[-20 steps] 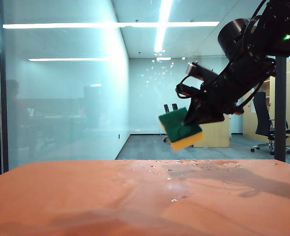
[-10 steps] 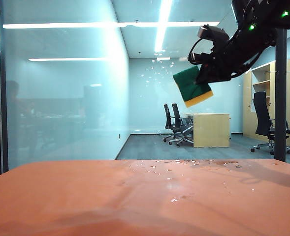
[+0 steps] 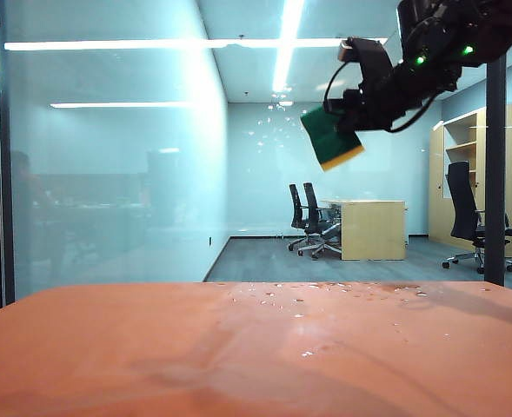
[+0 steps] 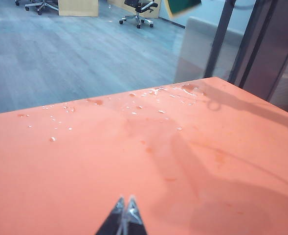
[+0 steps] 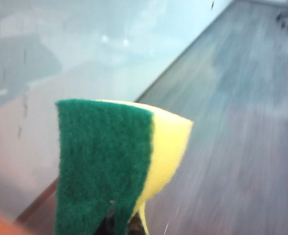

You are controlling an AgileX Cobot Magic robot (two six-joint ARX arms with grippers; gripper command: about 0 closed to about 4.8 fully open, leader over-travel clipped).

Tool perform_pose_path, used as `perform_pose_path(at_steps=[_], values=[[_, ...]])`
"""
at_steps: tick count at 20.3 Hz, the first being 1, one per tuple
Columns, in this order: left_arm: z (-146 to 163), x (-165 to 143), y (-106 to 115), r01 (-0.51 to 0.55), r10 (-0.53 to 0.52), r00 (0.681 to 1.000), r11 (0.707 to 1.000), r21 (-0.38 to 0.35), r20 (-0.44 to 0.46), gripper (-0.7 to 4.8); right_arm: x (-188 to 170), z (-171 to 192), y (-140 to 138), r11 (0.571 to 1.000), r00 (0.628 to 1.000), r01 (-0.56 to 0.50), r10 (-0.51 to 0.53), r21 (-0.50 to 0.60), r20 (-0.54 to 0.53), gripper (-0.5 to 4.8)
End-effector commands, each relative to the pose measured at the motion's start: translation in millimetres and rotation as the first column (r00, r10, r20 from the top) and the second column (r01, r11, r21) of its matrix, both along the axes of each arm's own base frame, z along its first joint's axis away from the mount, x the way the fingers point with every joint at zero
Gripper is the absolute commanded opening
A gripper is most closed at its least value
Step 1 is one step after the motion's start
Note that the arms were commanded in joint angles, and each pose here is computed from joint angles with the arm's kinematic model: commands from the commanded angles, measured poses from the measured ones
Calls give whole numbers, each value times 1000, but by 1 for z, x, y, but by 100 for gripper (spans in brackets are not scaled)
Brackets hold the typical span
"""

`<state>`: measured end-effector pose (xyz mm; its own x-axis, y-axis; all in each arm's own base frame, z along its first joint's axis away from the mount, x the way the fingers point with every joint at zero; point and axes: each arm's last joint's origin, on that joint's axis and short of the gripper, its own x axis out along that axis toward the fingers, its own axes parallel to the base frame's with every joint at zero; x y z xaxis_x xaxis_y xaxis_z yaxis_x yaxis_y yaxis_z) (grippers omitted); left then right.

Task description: Pick up the sponge from the table, wipe the water off the glass, and finally place the sponge back on the table.

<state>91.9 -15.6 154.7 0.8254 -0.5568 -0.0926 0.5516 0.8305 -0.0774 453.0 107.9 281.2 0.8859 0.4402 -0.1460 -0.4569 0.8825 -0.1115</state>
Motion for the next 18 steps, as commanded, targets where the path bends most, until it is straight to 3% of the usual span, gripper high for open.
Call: perform_pose_path(at_steps=[1,7,18], values=[[1,0,0,-18,18,1000,1000,16,11,-5,4,21,1,1000,996,-5,5,-1,91,-6],[1,0,0,-17,16,1000,1000,24,16,-5,7,39,1,1000,970,-2,5,-13,244,-6],[1,0,1,-20,19,1000,999,30,19,-5,35,18,3,1000,972,-23,25,-14,234,-6]])
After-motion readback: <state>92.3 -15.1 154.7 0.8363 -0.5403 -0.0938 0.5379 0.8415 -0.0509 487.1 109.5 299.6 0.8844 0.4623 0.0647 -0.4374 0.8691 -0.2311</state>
